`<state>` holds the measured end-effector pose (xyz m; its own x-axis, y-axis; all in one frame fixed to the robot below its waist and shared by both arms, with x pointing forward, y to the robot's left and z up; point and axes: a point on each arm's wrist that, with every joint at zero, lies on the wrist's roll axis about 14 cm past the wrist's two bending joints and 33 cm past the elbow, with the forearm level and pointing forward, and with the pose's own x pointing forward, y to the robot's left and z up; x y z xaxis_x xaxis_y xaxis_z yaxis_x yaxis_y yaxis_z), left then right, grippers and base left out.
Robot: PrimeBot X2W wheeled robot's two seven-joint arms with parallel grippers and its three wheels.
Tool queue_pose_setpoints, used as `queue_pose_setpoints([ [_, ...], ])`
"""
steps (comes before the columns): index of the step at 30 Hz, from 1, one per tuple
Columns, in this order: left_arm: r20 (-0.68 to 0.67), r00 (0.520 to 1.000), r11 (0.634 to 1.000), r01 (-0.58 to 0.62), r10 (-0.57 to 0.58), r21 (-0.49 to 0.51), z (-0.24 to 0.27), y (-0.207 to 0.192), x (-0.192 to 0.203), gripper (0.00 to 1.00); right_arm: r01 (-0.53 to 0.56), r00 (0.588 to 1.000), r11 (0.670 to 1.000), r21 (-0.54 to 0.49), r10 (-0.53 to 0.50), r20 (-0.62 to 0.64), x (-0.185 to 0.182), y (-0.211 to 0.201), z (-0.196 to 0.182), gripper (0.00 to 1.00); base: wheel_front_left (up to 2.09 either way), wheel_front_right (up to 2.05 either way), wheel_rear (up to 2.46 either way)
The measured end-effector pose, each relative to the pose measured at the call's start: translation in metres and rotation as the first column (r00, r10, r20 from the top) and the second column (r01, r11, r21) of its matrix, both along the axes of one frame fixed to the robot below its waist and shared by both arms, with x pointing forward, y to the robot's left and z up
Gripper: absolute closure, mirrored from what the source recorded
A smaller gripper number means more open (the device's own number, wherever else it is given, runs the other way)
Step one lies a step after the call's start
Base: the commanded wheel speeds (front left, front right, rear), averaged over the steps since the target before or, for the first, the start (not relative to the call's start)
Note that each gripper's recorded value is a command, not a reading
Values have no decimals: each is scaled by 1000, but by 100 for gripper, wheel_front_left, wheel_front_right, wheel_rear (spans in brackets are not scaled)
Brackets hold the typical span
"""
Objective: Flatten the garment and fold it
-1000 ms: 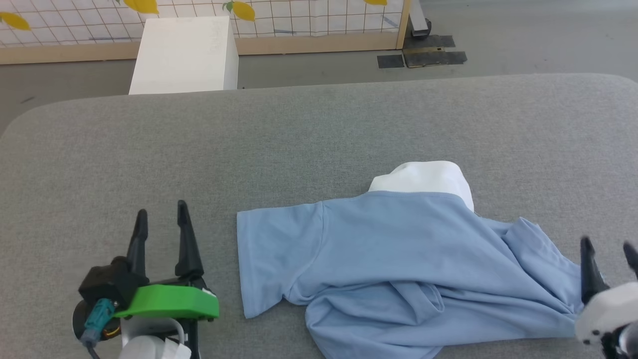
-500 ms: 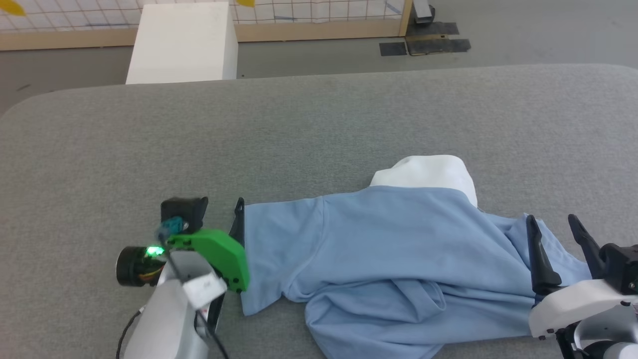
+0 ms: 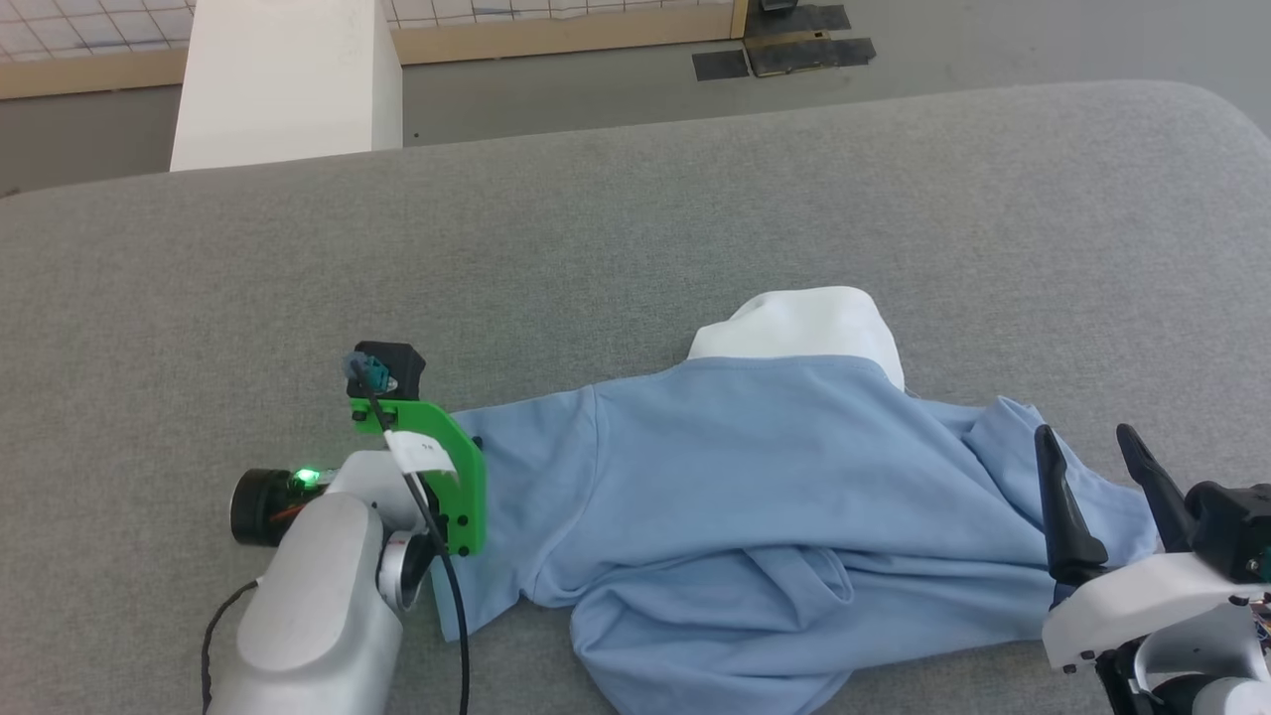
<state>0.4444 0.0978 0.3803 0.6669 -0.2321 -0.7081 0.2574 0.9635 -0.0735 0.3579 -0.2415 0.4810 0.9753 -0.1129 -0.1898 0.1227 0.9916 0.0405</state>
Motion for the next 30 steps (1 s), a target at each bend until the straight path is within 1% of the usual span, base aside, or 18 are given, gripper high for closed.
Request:
queue_pose_setpoints([
  [1,-2,1000,1000,10,-10,-3,0,-1,0,100,1,1000,1000,1,-1,-2,0,0,-1,0,0,0,0],
  [4,9,1000,999,27,-27,-19,2,-4,0,100,-7,1000,1000,4,7,-5,2,2,-2,0,0,0,0],
  [8,85,996,999,-12,16,-50,12,1,6,100,-31,999,1000,3,31,-8,7,10,-3,0,0,0,0],
  [11,142,985,992,-91,103,-89,21,18,10,100,-45,999,999,-14,45,-12,11,13,0,0,0,0,0],
  [14,178,963,976,-187,204,-109,25,44,6,100,-53,999,998,-29,52,-14,17,14,3,0,0,0,0],
  [17,204,927,948,-297,315,-113,26,79,-8,100,-48,999,998,-31,47,-25,20,12,3,0,0,0,0],
  [21,214,894,918,-376,394,-124,27,107,-30,100,-63,997,997,-35,61,-54,21,16,-2,0,0,0,0],
  [26,213,883,908,-398,419,-134,30,115,-52,100,-169,984,983,-71,164,-65,41,46,2,0,0,0,0],
  [30,216,876,901,-406,431,-150,34,115,-58,100,-245,964,965,-89,233,-127,60,63,-3,0,0,0,0],
])
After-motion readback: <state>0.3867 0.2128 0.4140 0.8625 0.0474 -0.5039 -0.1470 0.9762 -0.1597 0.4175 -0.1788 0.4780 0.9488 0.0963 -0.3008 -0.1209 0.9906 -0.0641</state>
